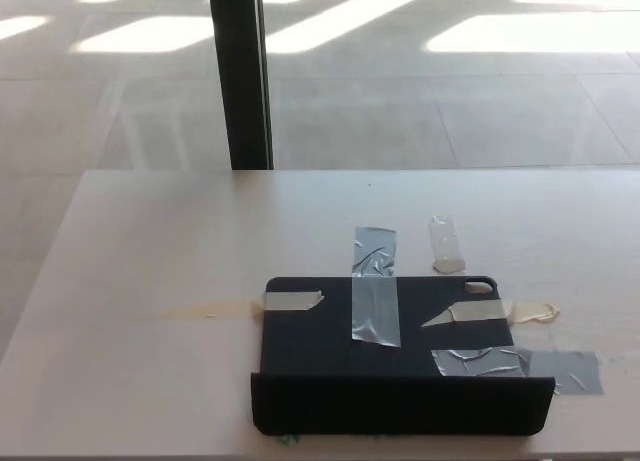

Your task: The robot uses its right hand to open a folded tablet cover kept in the middle of the desk

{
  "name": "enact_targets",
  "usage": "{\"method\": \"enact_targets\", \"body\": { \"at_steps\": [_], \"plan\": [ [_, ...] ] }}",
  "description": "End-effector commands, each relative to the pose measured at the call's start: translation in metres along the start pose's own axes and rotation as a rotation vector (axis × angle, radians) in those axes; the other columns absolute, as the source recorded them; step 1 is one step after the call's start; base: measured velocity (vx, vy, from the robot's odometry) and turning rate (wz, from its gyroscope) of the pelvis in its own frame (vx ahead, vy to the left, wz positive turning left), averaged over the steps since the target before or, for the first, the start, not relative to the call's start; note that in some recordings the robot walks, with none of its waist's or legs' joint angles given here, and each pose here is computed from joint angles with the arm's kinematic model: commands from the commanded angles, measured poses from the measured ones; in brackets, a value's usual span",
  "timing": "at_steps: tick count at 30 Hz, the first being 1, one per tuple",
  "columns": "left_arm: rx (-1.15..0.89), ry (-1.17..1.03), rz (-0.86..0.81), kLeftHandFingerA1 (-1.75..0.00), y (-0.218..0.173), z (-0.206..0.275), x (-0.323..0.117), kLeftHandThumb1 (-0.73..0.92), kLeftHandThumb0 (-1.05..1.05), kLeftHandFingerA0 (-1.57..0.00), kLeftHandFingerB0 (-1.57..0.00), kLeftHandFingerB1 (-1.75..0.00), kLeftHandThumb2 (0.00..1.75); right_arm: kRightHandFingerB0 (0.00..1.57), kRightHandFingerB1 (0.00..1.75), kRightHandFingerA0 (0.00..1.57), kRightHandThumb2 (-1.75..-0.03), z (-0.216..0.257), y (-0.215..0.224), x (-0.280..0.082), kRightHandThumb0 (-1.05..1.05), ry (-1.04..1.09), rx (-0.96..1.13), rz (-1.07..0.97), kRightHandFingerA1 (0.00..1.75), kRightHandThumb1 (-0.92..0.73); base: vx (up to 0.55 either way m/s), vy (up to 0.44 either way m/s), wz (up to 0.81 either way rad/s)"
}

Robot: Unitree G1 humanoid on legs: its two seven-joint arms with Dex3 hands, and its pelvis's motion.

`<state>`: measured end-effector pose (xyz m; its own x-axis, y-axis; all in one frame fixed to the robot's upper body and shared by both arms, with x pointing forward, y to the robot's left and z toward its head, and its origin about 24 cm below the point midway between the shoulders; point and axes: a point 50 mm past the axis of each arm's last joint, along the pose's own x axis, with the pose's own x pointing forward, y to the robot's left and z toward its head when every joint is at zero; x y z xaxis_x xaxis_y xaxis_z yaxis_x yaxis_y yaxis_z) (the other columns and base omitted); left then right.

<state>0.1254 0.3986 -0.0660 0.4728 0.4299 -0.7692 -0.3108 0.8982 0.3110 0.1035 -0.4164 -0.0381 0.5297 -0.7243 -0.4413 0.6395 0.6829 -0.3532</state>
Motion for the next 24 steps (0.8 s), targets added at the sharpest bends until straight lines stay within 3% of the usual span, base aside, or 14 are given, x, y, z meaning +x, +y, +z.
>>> {"method": "enact_targets", "body": {
  "at_steps": [1,7,8,12,13,14,15,16,17,18,20,21,22,24],
  "plan": [
    [-0.147,-0.031,-0.069,-1.13,0.015,0.008,-0.004,0.6,-0.96,-0.5,-0.34,-0.98,0.7,0.38,0.65,0.53,-0.64,0.054,-0.026,0.001,-0.84,-0.276,0.194,-0.042,1.22,-0.67,0.0,0.0,0.0],
    [-0.14,-0.026,-0.07,-1.13,0.014,0.008,-0.003,0.6,-0.98,-0.51,-0.33,-0.97,0.71,0.32,0.52,0.48,-0.62,0.124,-0.008,-0.003,-0.74,-0.515,0.295,0.067,1.16,-0.73,0.0,0.0,0.0],
    [-0.137,-0.024,-0.073,-1.12,0.014,0.007,-0.003,0.6,-0.97,-0.5,-0.32,-0.97,0.7,0.31,0.47,0.42,-0.62,0.14,-0.004,-0.006,-0.73,-0.564,0.314,0.073,1.02,-0.74,0.0,0.0,0.0],
    [-0.155,-0.025,-0.083,-1.13,0.011,0.008,-0.002,0.59,-0.98,-0.5,-0.32,-0.98,0.69,0.37,0.5,0.41,-0.62,0.202,0.017,-0.028,-0.72,-0.766,0.34,0.117,0.93,-0.75,0.0,0.0,0.0],
    [-0.145,-0.027,-0.08,-1.02,0.011,0.009,-0.002,0.45,-0.92,-0.62,-0.37,-0.86,1.05,0.41,0.45,0.45,-0.62,0.217,0.026,-0.035,-0.73,-0.82,0.321,0.127,0.84,-0.75,0.0,0.0,0.0],
    [-0.143,-0.025,-0.077,-1.04,0.012,0.008,-0.003,0.45,-0.94,-0.63,-0.39,-0.88,1.04,0.43,0.42,0.45,-0.62,0.23,0.035,-0.041,-0.74,-0.868,0.3,0.152,0.76,-0.76,0.0,0.0,0.0],
    [-0.121,-0.027,-0.075,-1.12,0.012,0.008,-0.003,0.61,-0.98,-0.52,-0.35,-0.98,0.7,0.44,0.39,0.42,-0.63,0.241,0.043,-0.048,-0.72,-0.898,0.294,0.184,0.71,-0.75,0.0,0.0,0.0],
    [-0.124,-0.027,-0.078,-1.12,0.012,0.008,-0.003,0.6,-1.0,-0.51,-0.34,-0.98,0.71,0.35,0.41,0.36,-0.76,0.252,0.05,-0.054,-0.8,-0.934,0.253,0.221,0.65,-0.64,0.0,0.0,0.0],
    [-0.127,-0.029,-0.079,-1.15,0.012,0.008,-0.003,0.61,-0.98,-0.54,-0.34,-0.99,0.7,0.3,0.34,0.33,-0.64,0.262,0.059,-0.063,-0.78,-0.983,0.179,0.264,0.59,-0.78,0.0,0.0,0.0],
    [-0.132,-0.029,-0.081,-1.16,0.012,0.008,-0.003,0.61,-0.98,-0.53,-0.33,-0.98,0.7,0.27,0.41,0.31,-0.78,0.271,0.068,-0.071,-0.85,-1.025,0.144,0.328,0.65,-0.65,0.0,0.0,0.0],
    [-0.142,-0.027,-0.079,-1.16,0.012,0.008,-0.003,0.6,-0.98,-0.53,-0.33,-0.98,0.69,0.3,0.39,0.34,-0.75,0.281,0.08,-0.084,-0.82,-1.054,0.098,0.381,0.6,-0.65,0.0,0.0,0.0],
    [-0.14,-0.028,-0.082,-1.15,0.012,0.008,-0.003,0.61,-0.97,-0.52,-0.34,-0.99,0.7,0.31,0.33,0.31,-0.63,0.287,0.09,-0.094,-0.68,-1.075,0.07,0.441,0.53,-0.77,0.0,0.0,0.0],
    [-0.151,-0.023,-0.08,-1.13,0.013,0.006,-0.003,0.6,-0.96,-0.51,-0.33,-0.97,0.7,0.28,0.36,0.35,-0.69,0.295,0.108,-0.105,-0.79,-1.148,0.0,0.509,0.62,-0.68,0.0,0.0,0.0],
    [-0.152,-0.019,-0.076,-1.12,0.013,0.005,-0.003,0.6,-0.95,-0.51,-0.34,-0.97,0.69,0.3,0.32,0.34,-0.63,0.299,0.118,-0.111,-0.85,-1.155,-0.061,0.562,0.66,-0.76,0.0,0.0,0.0]
  ]
}}
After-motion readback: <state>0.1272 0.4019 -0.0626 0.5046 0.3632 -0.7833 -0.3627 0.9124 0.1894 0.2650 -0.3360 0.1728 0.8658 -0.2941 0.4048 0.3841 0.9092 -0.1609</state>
